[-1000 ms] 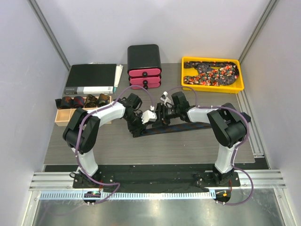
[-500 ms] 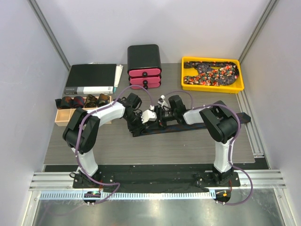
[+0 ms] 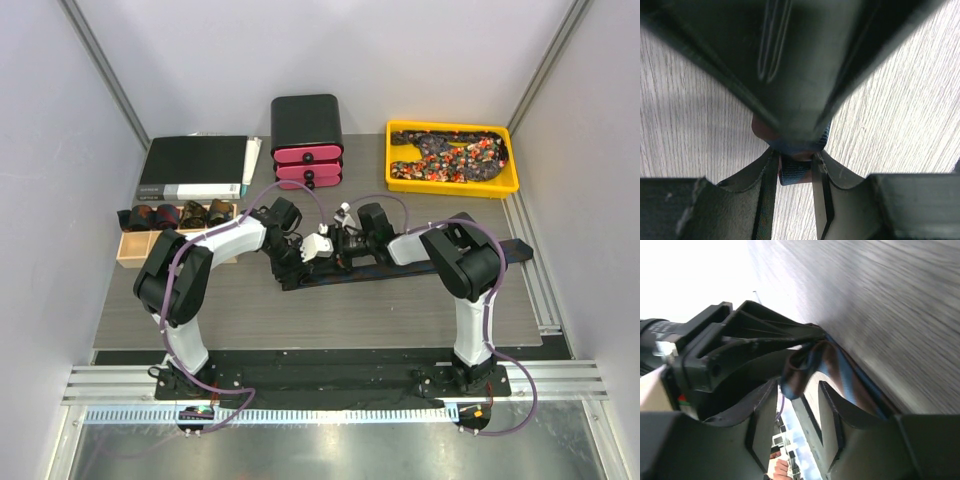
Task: Roll the ties
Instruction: Roll the tie at the center of the board.
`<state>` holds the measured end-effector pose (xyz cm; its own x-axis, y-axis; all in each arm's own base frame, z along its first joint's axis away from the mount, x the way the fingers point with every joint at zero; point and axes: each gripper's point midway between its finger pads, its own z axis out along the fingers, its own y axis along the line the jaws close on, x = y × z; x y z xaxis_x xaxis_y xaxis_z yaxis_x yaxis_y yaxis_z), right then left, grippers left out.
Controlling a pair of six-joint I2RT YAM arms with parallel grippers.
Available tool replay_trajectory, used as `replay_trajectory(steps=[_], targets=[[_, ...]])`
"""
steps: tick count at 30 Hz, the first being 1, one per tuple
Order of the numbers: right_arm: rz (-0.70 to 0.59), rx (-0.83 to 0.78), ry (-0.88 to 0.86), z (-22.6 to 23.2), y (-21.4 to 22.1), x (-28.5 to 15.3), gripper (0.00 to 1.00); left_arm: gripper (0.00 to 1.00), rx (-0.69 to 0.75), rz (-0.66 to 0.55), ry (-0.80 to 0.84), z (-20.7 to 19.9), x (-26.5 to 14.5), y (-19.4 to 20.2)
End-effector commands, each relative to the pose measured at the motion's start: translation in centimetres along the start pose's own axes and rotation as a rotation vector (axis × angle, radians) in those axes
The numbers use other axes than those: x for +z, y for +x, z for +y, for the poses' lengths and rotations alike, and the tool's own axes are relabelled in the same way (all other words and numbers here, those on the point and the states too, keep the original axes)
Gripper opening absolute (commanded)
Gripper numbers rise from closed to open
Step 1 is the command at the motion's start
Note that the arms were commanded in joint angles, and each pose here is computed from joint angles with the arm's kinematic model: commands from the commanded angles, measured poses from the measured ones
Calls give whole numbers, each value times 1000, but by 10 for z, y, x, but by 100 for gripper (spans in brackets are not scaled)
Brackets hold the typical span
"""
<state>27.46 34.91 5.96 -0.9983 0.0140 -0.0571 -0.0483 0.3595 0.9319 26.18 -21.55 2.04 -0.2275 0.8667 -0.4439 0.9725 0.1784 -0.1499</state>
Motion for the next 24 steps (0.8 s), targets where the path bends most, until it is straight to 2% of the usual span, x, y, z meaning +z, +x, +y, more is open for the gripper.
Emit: replay_trajectory(steps=[1, 6, 12, 19, 22, 24], targets=[[-6, -50, -118, 36, -3, -1, 45, 33, 16, 19, -10, 6, 7, 3], [-12, -35, -144, 39, -2, 1, 45, 33, 15, 17, -6, 5, 8, 3], [8, -64, -21, 10, -2, 8, 37, 34, 17, 22, -9, 5, 7, 4], [38, -83, 107, -19, 2, 6, 10, 36, 21, 24, -11, 4, 4, 5], [47, -101, 145, -28, 3, 3, 3, 41, 17, 7, -19, 4, -3, 4], [48, -127, 170, -35, 2, 1, 1, 48, 13, -25, -23, 3, -11, 1]])
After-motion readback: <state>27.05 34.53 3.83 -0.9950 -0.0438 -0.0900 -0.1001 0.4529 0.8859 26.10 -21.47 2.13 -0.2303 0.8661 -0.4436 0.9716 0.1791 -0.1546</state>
